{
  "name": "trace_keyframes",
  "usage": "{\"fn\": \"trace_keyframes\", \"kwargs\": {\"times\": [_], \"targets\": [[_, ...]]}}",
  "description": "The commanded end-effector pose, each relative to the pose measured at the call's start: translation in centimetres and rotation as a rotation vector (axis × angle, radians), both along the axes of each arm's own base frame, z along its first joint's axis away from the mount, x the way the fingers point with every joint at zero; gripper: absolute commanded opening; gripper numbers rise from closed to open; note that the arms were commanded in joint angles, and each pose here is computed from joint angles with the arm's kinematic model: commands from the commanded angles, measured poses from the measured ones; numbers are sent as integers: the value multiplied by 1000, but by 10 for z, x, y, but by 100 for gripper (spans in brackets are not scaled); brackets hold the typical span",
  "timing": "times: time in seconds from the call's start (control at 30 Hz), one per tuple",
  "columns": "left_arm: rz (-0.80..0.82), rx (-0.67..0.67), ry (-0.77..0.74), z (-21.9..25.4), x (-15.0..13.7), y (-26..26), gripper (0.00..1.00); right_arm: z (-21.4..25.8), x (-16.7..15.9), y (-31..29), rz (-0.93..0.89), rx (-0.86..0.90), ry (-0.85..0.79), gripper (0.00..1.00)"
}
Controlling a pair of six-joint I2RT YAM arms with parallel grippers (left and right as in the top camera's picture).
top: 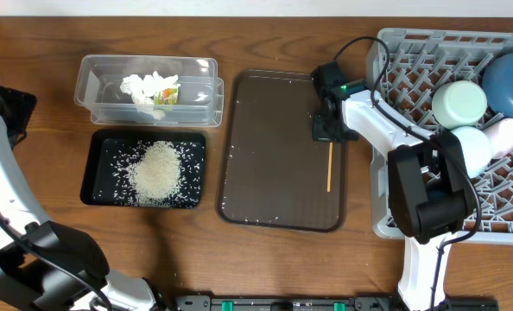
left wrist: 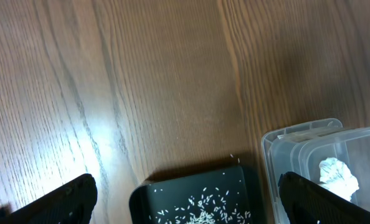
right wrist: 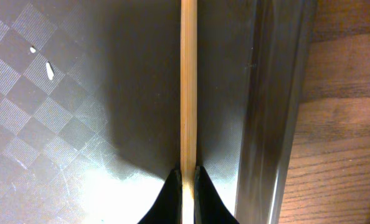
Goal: Sort waste into correct bins and load items into the dishwasher rack
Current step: 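Carry the pencil right and lower it into the rack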
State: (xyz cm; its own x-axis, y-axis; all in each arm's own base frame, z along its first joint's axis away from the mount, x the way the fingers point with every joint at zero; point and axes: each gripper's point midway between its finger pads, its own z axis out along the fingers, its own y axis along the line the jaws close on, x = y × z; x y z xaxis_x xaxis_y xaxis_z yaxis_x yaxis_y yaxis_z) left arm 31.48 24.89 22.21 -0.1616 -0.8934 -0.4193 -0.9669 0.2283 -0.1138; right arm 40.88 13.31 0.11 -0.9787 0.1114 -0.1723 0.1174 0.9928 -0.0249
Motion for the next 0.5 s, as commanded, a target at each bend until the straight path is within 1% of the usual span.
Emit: {"fn": "trace_keyframes", "kwargs": {"times": [0.0,0.1,0.27,0.4,0.47], "targets": [[4,2,9,-1,-1,2,95,-4,-1,12,7,71,37,1],[4,2,8,-1,-1,2,95,26,14,8,11,82,-9,1],[4,2,8,-1,-1,2,95,96,36,-13,35,94,-109,1],[4,2,8,-1,-1,2,95,150,46,-55,26,83,-200,1],[4,2,8,-1,-1,2,95,168,48,-82,-5,75,-238,1]]}}
